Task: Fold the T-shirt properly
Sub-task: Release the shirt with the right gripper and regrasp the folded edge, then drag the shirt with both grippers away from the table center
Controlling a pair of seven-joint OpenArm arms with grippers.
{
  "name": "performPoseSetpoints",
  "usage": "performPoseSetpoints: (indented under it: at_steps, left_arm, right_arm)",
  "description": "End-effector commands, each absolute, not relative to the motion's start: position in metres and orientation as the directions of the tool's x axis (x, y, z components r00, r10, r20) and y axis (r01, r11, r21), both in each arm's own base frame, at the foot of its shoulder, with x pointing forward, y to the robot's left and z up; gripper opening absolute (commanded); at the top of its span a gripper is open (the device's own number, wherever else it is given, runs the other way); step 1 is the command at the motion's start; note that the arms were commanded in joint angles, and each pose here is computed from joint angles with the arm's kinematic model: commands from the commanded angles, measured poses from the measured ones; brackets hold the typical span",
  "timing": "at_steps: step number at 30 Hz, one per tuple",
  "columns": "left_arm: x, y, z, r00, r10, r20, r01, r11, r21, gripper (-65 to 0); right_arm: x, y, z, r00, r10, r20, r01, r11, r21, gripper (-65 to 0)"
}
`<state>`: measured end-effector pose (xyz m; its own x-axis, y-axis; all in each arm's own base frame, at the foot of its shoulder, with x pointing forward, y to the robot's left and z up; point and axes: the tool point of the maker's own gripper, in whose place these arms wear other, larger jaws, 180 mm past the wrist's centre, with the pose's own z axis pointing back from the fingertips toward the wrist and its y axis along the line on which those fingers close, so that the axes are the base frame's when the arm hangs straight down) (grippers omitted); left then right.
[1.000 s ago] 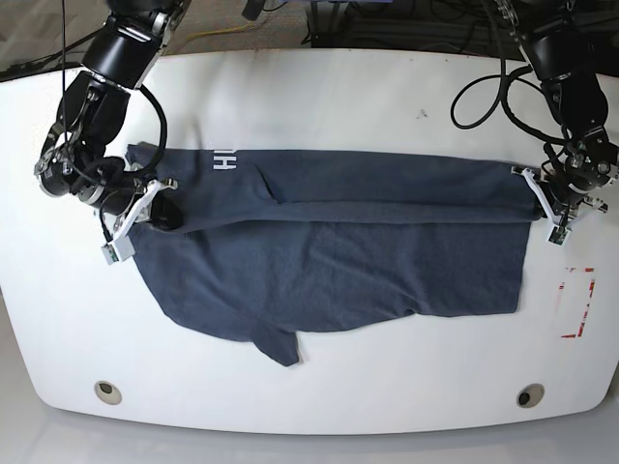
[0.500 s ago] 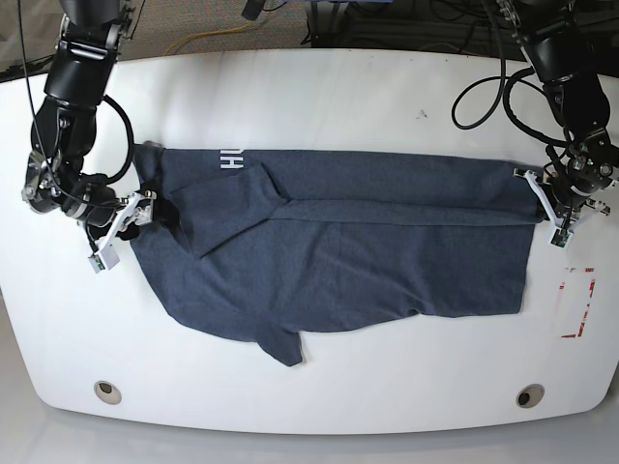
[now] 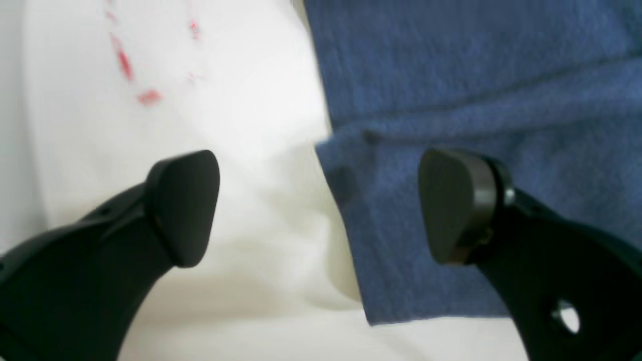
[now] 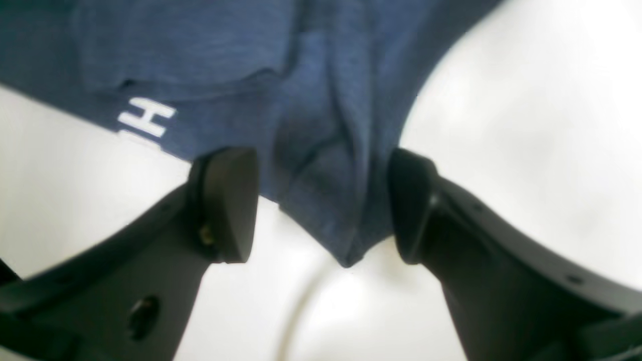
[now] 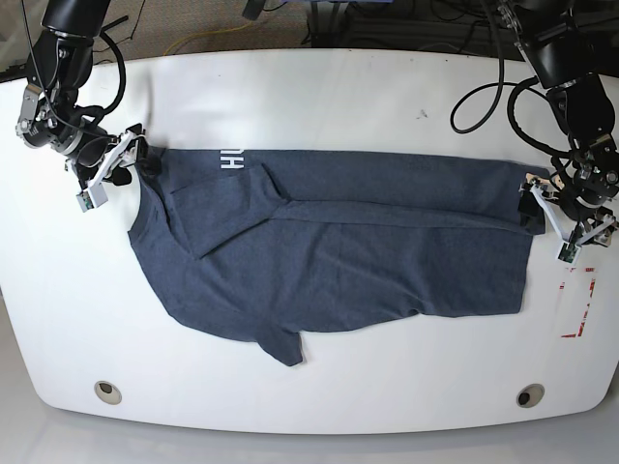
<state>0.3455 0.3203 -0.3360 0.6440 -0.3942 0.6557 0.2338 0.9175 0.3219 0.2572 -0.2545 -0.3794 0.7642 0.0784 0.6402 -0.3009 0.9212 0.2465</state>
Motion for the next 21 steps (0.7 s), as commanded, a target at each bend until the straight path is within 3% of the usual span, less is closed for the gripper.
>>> performPoseSetpoints:
  at_steps: [1, 19, 21]
  left_arm:
    - [0.356, 0.325, -0.306, 0.583, -0.417, 0.698, 0.214, 0.907, 0.363, -5.6]
    - [0.298, 0.339, -0.368, 0.694, -0.315, 0.647, 0.242, 0.949, 0.203, -6.0]
    - [0.298, 0.329, -0.379, 0.696, -0.289, 0.658, 0.242, 0.956, 0.165, -8.6]
  right_arm:
    - [0.266, -0.256, -0.365, 0.724, 0.076, 0.686, -0.32, 0.917, 0.237, -27.7]
    - [0.254, -0.248, -0.417, 0.8, 0.119, 0.588, -0.257, 0.954, 0.156, -27.9]
    - [0.254, -0.247, -0.417, 0.8, 0.118, 0.589, -0.256, 0.954, 0.158, -28.1]
